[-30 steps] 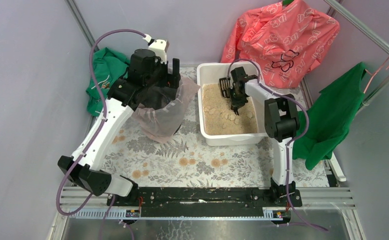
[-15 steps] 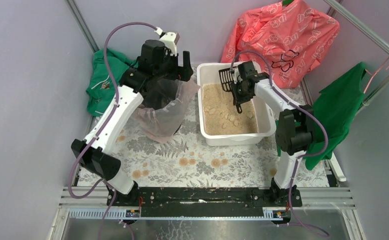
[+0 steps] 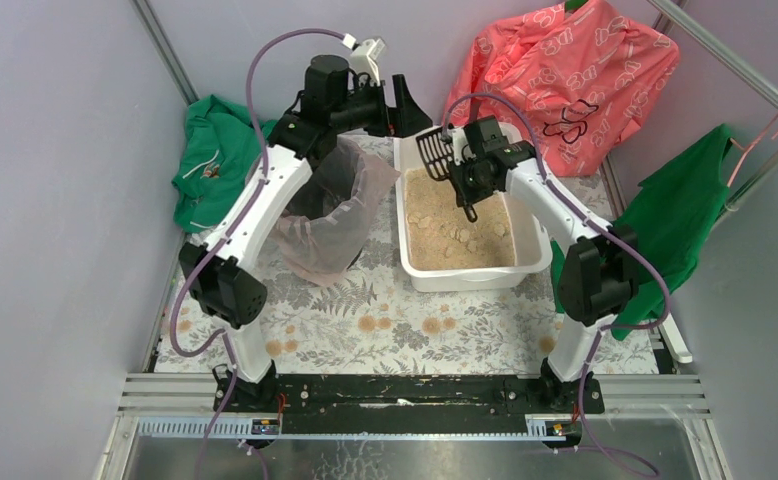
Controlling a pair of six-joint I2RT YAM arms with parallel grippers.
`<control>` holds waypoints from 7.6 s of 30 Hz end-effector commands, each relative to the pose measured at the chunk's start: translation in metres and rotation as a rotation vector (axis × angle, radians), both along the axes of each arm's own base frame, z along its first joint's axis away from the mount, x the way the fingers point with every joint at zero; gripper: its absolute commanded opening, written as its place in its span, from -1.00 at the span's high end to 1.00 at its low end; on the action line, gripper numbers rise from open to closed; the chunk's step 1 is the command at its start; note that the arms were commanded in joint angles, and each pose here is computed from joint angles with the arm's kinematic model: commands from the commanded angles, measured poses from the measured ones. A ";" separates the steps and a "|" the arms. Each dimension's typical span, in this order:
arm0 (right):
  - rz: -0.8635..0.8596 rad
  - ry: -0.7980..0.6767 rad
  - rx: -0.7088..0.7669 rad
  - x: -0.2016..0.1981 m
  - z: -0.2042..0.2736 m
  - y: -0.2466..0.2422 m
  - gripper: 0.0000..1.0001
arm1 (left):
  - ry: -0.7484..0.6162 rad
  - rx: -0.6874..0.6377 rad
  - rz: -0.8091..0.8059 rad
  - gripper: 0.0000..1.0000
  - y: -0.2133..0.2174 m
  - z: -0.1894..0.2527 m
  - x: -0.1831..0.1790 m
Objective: Clean the litter box
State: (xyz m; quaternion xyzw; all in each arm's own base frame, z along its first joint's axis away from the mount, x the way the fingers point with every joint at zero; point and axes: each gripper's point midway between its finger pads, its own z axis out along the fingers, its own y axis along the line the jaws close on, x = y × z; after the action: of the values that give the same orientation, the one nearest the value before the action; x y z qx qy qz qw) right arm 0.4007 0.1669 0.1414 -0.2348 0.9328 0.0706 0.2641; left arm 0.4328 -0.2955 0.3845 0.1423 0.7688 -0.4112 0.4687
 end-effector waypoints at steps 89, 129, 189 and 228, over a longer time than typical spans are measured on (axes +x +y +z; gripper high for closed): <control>0.027 -0.393 0.195 -0.035 0.179 0.029 -0.99 | 0.222 -0.254 -0.103 1.00 -0.055 -0.031 0.032; 0.061 -0.604 1.215 -0.009 0.359 0.036 -0.56 | 0.019 -0.805 0.315 1.00 0.060 0.087 0.062; 0.042 -0.575 1.251 0.050 0.344 0.048 1.00 | 0.078 -0.841 0.299 0.94 0.056 0.057 0.084; -0.313 -0.177 0.558 0.040 0.106 -0.043 1.00 | 0.103 -0.485 0.524 -0.87 0.140 -0.015 0.091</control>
State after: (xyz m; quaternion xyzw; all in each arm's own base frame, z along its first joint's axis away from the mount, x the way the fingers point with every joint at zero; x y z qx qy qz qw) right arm 0.4283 0.1308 0.2643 -0.0121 0.8714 0.2867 0.3978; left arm 0.5240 -0.1567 0.3509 -0.2174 0.6900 -0.4551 0.5191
